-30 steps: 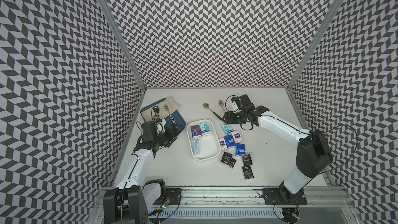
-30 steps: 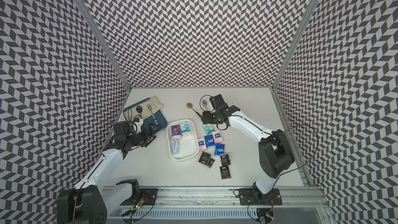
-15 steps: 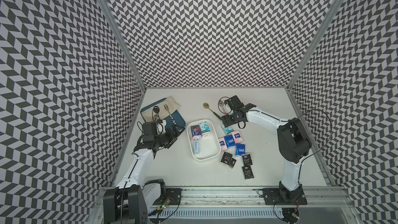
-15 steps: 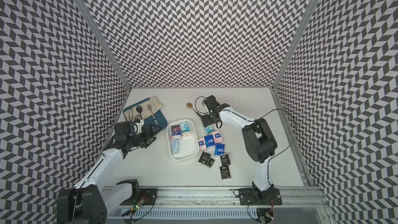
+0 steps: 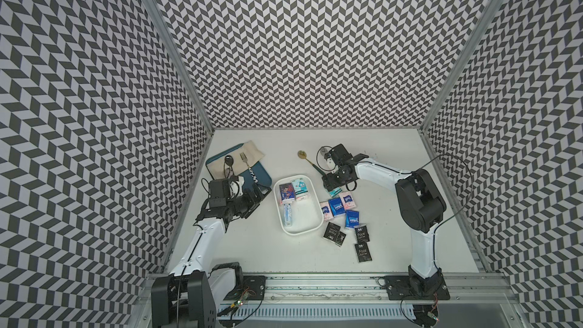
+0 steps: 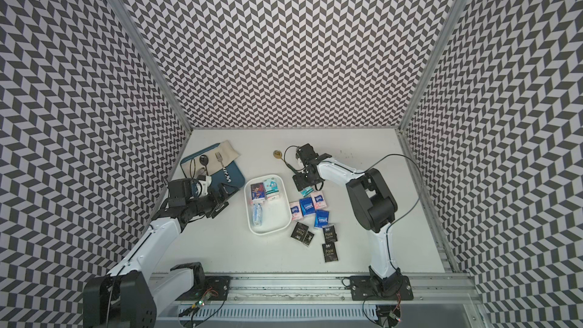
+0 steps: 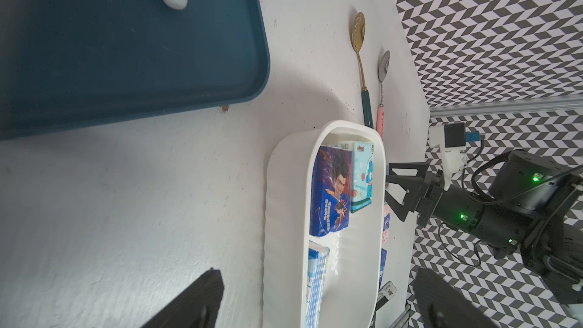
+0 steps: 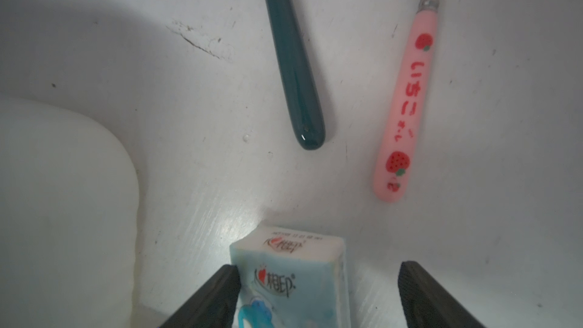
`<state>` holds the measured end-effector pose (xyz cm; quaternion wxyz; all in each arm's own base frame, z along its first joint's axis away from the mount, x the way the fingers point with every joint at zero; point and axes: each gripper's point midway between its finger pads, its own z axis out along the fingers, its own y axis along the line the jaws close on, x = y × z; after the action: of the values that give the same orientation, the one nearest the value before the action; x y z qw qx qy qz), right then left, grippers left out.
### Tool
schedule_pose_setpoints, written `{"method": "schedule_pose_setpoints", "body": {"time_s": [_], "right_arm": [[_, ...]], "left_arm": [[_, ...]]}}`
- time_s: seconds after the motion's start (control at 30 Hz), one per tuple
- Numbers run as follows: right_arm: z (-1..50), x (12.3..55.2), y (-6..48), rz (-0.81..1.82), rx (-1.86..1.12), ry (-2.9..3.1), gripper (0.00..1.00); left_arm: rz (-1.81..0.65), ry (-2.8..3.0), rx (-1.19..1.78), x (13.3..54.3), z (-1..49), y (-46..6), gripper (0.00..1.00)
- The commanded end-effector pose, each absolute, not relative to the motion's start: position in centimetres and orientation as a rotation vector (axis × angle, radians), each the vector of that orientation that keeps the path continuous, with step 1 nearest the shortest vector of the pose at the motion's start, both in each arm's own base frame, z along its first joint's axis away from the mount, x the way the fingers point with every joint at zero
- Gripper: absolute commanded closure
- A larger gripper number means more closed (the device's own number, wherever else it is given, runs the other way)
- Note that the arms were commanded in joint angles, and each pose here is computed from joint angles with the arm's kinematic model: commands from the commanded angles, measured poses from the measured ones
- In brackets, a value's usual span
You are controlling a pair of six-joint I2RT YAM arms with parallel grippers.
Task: Put the pocket tissues into the storage box
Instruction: Pick up the pocket tissues from the center of the board, then place the pocket tissues in the storage box.
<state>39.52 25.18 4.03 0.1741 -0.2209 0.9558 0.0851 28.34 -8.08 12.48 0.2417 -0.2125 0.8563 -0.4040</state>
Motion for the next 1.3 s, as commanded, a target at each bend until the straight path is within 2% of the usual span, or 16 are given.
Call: {"method": "schedule_pose_setpoints", "body": {"time_s": [0.0,0.1,0.3,0.4,0.53,0.73,0.97,1.1,1.27], "right_arm": [[2.3,38.7,25.3,0.252,-0.631,2.750,0.20],[1.9,38.5,25.3,0.260,-0.624,2.763,0.28],[2.3,38.5,25.7,0.297,-0.594,2.759,0.55],[3.2,38.8,25.9,0.316,-0.566,2.744,0.64],[6.0,39.6,26.3,0.345,-0.506,2.702,0.71],[11.7,38.7,27.6,0.541,-0.383,2.654,0.74],[16.5,33.7,30.7,0.901,-0.277,2.575,0.74],[17.7,30.2,33.7,1.068,-0.269,2.531,0.74],[15.9,26.4,38.2,1.163,-0.306,2.562,0.74]], "left_arm": [[-1.087,2.331,-0.541,28.6,13.3,-8.1,0.00],[-1.086,2.331,-0.543,28.6,13.3,-8.0,0.00],[-1.085,2.329,-0.542,28.5,13.3,-8.0,0.00],[-1.079,2.327,-0.541,28.5,13.3,-8.0,0.00],[-1.074,2.324,-0.540,28.6,13.3,-7.9,0.00],[-1.090,2.302,-0.531,28.9,13.7,-8.0,0.00],[-1.117,2.274,-0.526,28.9,14.1,-8.2,0.00],[-1.146,2.261,-0.529,28.8,14.2,-8.5,0.00],[-1.176,2.251,-0.533,28.3,14.1,-8.8,0.00]]}}
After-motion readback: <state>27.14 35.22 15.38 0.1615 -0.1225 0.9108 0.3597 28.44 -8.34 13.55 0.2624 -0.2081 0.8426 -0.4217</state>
